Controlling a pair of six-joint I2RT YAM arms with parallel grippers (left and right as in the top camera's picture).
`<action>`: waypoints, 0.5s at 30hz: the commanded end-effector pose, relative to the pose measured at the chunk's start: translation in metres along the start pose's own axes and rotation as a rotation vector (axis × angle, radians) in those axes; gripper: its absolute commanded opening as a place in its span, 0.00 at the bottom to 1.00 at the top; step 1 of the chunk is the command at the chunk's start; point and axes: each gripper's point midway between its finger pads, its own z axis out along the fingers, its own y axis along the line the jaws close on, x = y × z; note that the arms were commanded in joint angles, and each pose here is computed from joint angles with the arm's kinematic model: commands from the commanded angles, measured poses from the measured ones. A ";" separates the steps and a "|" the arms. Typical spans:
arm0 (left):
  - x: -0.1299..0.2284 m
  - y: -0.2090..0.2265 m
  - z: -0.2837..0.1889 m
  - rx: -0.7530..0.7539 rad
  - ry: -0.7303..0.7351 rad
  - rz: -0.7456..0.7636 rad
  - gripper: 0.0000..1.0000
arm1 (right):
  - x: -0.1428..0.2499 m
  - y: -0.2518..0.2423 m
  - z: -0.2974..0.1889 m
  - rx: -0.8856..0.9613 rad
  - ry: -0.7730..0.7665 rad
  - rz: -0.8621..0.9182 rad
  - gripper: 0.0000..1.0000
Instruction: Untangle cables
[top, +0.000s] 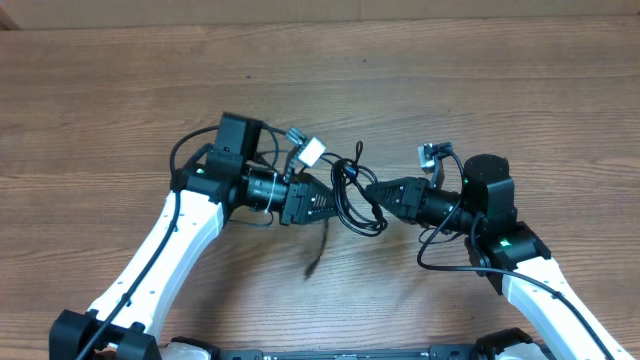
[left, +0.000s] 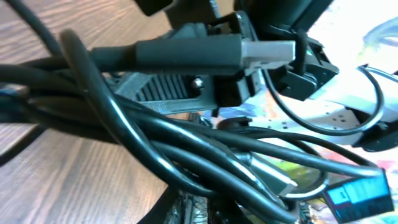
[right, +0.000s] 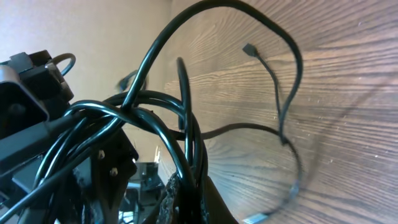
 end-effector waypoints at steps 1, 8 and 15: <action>-0.007 0.027 -0.012 -0.199 -0.022 -0.024 0.31 | -0.001 -0.002 0.002 0.014 -0.013 -0.037 0.04; 0.000 0.096 -0.044 -0.636 -0.112 -0.387 0.73 | -0.003 -0.014 0.001 0.071 -0.038 -0.010 0.04; 0.003 0.104 -0.050 -0.687 -0.170 -0.546 1.00 | -0.003 -0.018 0.001 0.088 -0.043 -0.002 0.04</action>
